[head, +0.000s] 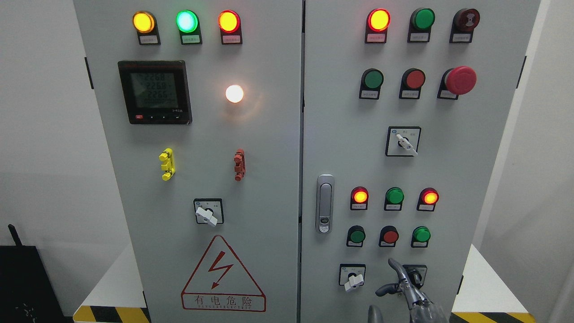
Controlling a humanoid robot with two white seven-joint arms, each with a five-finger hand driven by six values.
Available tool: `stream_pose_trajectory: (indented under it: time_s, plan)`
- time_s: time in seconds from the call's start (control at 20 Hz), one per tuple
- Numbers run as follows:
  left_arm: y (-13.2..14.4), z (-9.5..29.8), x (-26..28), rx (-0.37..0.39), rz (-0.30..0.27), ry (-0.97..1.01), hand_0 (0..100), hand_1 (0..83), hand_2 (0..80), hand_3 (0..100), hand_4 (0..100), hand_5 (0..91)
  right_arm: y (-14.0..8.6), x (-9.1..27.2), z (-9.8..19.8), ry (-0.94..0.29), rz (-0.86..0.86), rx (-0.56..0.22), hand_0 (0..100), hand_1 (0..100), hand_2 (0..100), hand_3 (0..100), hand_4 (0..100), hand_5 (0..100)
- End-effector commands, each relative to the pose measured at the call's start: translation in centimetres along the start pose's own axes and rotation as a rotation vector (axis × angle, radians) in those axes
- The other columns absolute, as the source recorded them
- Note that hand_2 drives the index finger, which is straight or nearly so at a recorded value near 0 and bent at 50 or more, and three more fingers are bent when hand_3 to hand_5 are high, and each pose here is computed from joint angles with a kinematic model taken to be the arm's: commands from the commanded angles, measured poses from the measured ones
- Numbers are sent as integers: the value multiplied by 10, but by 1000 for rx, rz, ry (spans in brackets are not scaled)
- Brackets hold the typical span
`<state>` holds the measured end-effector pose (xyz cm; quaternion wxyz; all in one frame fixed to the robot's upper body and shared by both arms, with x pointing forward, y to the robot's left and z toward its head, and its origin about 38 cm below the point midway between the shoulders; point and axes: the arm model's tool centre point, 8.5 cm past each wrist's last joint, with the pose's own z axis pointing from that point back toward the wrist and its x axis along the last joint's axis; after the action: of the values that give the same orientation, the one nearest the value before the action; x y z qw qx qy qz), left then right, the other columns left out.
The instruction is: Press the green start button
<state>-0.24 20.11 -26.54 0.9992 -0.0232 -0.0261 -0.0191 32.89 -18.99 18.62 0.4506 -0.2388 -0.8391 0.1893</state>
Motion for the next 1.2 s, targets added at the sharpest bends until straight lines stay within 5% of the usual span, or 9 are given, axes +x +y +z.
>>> stream_pose_trajectory:
  time_s: [0.0, 0.1, 0.25, 0.35, 1.15]
  plan:
    - [0, 0, 0, 0, 0, -1, 120, 556, 0, 0, 0, 0, 4, 9, 19, 15, -222, -10, 441, 258, 0, 274, 284, 139]
    - [0, 0, 0, 0, 0, -1, 120, 556, 0, 0, 0, 0, 8, 11, 23, 16, -300, 13, 350, 217, 0, 140, 143, 13]
    - [0, 0, 0, 0, 0, -1, 120, 556, 0, 0, 0, 0, 12, 13, 26, 19, -385, 40, 94, 179, 0, 57, 0, 0]
    - [0, 0, 0, 0, 0, -1, 120, 556, 0, 0, 0, 0, 15, 14, 28, 23, -433, 55, 19, 161, 0, 26, 0, 0]
    - [0, 0, 0, 0, 0, -1, 120, 556, 0, 0, 0, 0, 18, 8, 28, 49, -628, 69, 0, 39, 0, 0, 0, 0]
